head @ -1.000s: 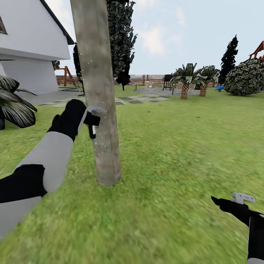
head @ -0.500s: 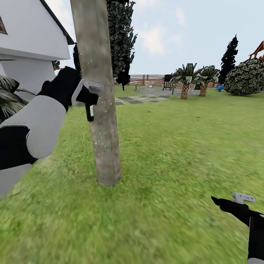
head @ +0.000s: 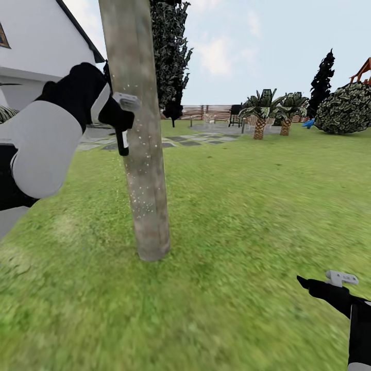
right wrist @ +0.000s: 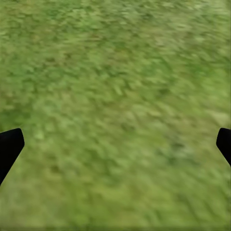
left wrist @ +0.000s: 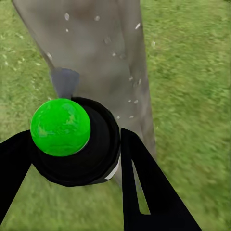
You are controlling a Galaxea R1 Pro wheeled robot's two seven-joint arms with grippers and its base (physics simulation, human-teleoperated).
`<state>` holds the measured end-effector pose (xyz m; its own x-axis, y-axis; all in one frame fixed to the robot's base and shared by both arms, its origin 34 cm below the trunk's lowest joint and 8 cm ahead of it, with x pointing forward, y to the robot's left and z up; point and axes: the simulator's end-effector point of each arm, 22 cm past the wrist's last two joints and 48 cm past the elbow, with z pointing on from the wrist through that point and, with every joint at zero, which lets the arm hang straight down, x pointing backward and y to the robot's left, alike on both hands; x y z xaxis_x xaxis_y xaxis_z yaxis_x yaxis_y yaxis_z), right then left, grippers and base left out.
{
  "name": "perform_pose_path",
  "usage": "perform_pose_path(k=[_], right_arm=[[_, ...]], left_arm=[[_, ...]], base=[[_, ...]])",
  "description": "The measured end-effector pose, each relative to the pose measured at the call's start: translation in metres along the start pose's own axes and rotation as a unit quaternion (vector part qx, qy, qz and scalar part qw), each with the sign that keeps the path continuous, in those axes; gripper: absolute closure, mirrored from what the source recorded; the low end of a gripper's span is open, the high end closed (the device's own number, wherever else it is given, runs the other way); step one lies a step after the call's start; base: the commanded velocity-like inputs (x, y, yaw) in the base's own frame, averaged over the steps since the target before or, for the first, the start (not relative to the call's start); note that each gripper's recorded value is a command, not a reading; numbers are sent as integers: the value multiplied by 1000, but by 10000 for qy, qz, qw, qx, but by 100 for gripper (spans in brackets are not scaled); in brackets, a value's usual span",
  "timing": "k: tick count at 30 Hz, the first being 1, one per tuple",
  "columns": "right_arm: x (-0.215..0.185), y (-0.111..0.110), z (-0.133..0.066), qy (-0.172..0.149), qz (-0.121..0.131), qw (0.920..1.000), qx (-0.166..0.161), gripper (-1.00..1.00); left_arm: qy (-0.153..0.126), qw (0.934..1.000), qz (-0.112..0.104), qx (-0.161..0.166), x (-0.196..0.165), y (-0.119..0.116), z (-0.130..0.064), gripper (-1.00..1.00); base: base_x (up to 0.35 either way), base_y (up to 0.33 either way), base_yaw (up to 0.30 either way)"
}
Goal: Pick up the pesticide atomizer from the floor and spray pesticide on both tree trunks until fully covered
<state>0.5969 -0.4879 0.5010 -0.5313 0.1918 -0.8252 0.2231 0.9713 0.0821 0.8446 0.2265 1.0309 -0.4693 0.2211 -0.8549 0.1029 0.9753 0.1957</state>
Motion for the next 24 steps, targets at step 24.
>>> perform_pose_path(k=[24], right_arm=[[0,0,0,7,-7,10000,4,-100]], left_arm=[[1309,9912,-102,146,136,1,74,100]], base=[[0,0,0]])
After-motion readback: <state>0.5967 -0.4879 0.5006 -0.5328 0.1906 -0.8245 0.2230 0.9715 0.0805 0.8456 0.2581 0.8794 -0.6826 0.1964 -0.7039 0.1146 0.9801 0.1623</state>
